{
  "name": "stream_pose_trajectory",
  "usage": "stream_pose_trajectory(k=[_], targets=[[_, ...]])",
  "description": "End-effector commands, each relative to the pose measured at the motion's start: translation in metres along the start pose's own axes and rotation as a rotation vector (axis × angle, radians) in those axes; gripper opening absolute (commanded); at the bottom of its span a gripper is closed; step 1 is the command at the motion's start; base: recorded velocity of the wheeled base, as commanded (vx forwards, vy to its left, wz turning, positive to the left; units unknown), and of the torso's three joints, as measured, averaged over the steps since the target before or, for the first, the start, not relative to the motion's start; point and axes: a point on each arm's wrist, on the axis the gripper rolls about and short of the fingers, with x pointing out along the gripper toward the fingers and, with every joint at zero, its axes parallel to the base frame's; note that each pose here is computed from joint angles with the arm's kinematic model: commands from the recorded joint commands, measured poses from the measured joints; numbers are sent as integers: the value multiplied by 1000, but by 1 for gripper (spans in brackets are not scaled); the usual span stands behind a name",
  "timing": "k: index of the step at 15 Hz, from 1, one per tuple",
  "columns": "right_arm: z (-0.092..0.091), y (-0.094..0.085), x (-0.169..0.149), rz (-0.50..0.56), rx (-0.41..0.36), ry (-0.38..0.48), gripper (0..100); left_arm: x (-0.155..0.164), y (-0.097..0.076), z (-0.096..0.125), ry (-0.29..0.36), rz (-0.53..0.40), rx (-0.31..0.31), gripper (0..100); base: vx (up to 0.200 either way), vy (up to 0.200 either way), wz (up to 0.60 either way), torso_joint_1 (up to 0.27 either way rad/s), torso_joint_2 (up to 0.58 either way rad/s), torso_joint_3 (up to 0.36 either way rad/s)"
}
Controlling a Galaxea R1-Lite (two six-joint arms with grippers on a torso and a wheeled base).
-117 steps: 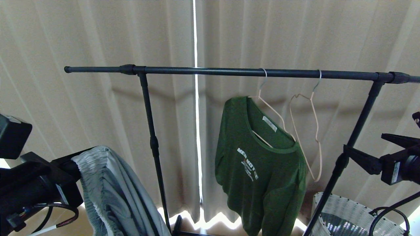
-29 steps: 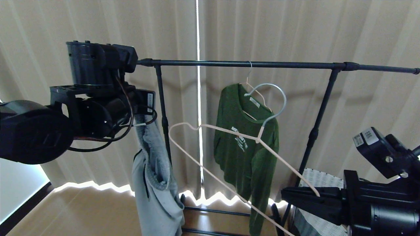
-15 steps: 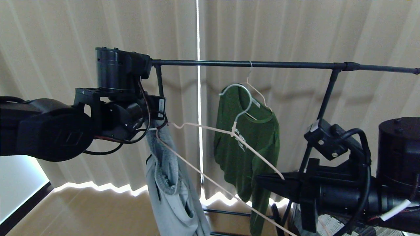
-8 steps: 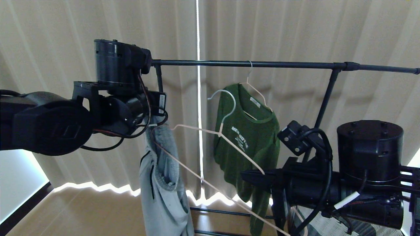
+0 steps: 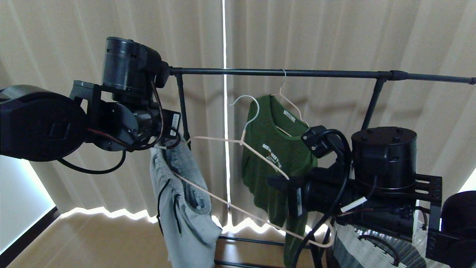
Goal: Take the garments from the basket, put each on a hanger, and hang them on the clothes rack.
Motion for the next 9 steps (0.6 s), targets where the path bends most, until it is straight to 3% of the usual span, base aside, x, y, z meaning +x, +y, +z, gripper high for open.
stream_pose_trajectory(k=[1,4,6,9], targets=[[0,0,13,-21,18,5,0,-7,2,2,-8,-5,-2,0,0,0,0,0,0,0],[1,9,17,-19,17,8,0,-11,-2,2,9,-22,7,0,0,0,0,0,0,0],[-4,19,13,6,4,38,0,-11,-2,12,-16,-21,-48,0,0,0,0,0,0,0],[-5,27,13,-2,10,89,0,-7,1,18,-14,-10,-61,0,0,0,0,0,0,0]])
